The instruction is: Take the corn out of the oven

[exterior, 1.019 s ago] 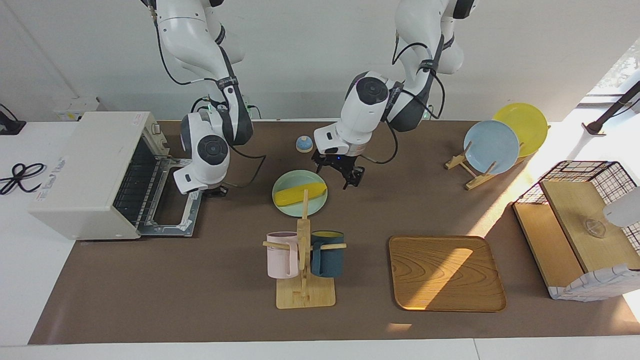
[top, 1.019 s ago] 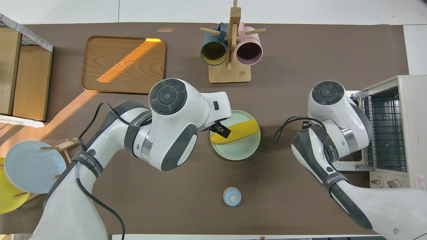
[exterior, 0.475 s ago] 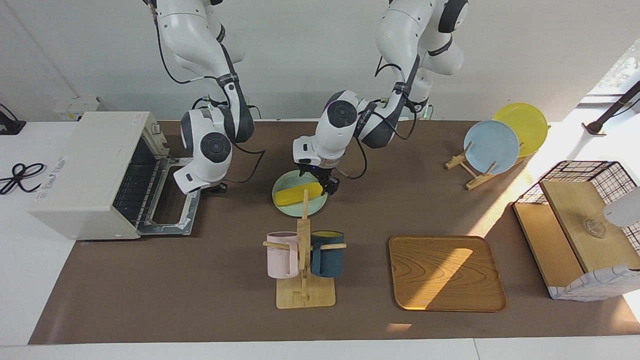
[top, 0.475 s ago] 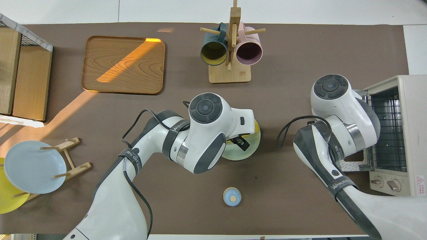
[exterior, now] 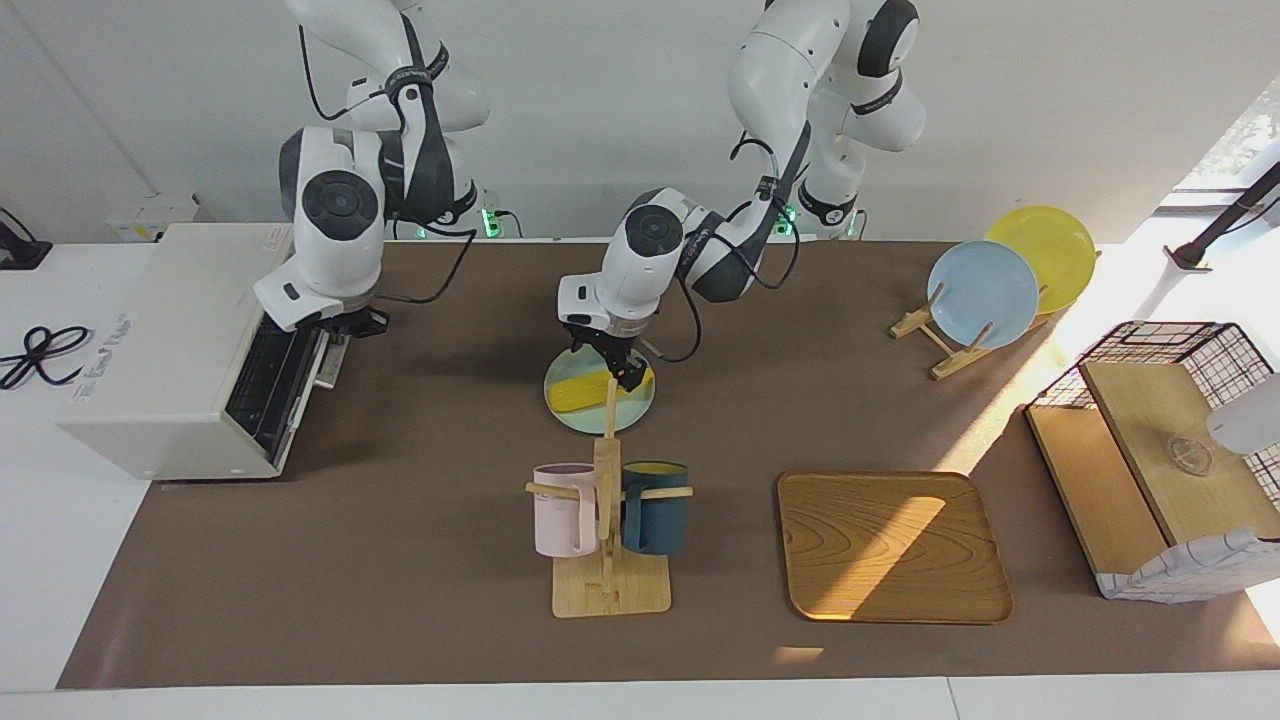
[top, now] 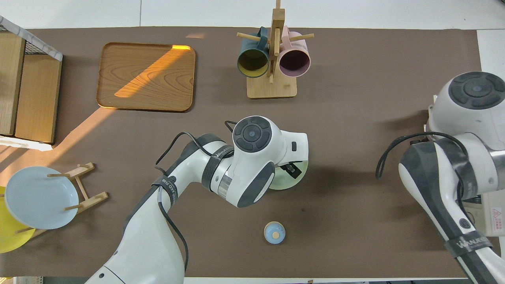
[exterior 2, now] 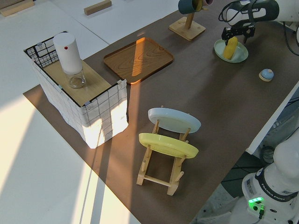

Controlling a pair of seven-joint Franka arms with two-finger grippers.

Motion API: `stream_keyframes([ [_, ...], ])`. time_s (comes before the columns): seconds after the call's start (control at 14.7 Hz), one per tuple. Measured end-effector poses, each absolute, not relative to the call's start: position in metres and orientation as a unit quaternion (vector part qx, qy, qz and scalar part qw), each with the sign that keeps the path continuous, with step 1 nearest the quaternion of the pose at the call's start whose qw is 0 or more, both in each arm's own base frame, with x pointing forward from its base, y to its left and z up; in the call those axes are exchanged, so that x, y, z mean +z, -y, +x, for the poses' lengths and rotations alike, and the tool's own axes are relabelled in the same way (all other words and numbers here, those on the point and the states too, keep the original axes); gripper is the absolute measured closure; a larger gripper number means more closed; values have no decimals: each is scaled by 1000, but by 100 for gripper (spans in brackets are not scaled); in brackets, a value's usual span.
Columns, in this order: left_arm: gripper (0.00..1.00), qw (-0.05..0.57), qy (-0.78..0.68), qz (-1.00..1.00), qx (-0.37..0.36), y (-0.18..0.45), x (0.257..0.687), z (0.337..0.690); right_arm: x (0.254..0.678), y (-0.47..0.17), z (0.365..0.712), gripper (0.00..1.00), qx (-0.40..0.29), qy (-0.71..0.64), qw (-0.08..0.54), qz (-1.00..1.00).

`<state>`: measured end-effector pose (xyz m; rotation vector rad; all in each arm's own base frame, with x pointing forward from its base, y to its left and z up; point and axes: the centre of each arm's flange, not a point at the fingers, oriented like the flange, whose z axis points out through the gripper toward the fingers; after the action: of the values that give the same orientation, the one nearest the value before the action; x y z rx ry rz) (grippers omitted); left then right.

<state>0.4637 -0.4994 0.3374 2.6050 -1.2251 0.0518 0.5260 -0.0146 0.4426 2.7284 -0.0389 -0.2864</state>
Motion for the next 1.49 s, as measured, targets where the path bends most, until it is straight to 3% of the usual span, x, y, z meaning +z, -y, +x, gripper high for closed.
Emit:
stream_keyframes([
  [0.54, 0, 125, 430, 894, 20, 503, 315, 465, 479, 52, 516, 96, -101, 15, 172, 980],
  [0.88, 0, 126, 437, 891, 18, 510, 314, 457, 557, 40, 517, 82, -82, 41, 138, 986],
  [0.95, 0, 125, 437, 890, 17, 510, 313, 456, 571, 37, 518, 78, -74, 44, 124, 989],
  [1.09, 0, 124, 437, 891, 13, 508, 310, 454, 589, 32, 517, 60, -68, 49, 98, 992],
  [1.15, 0, 123, 437, 891, 11, 508, 308, 453, 592, 29, 516, 60, -71, 50, 83, 993],
  [1.22, 0, 123, 437, 891, 9, 507, 306, 453, 593, 25, 515, 54, -75, 50, 70, 993],
  [1.43, 4, 122, 437, 891, 8, 506, 304, 452, 593, 18, 514, 25, -79, 48, 51, 994],
  [1.49, 14, 122, 437, 891, 7, 506, 304, 452, 594, 18, 514, 13, -78, 48, 48, 995],
])
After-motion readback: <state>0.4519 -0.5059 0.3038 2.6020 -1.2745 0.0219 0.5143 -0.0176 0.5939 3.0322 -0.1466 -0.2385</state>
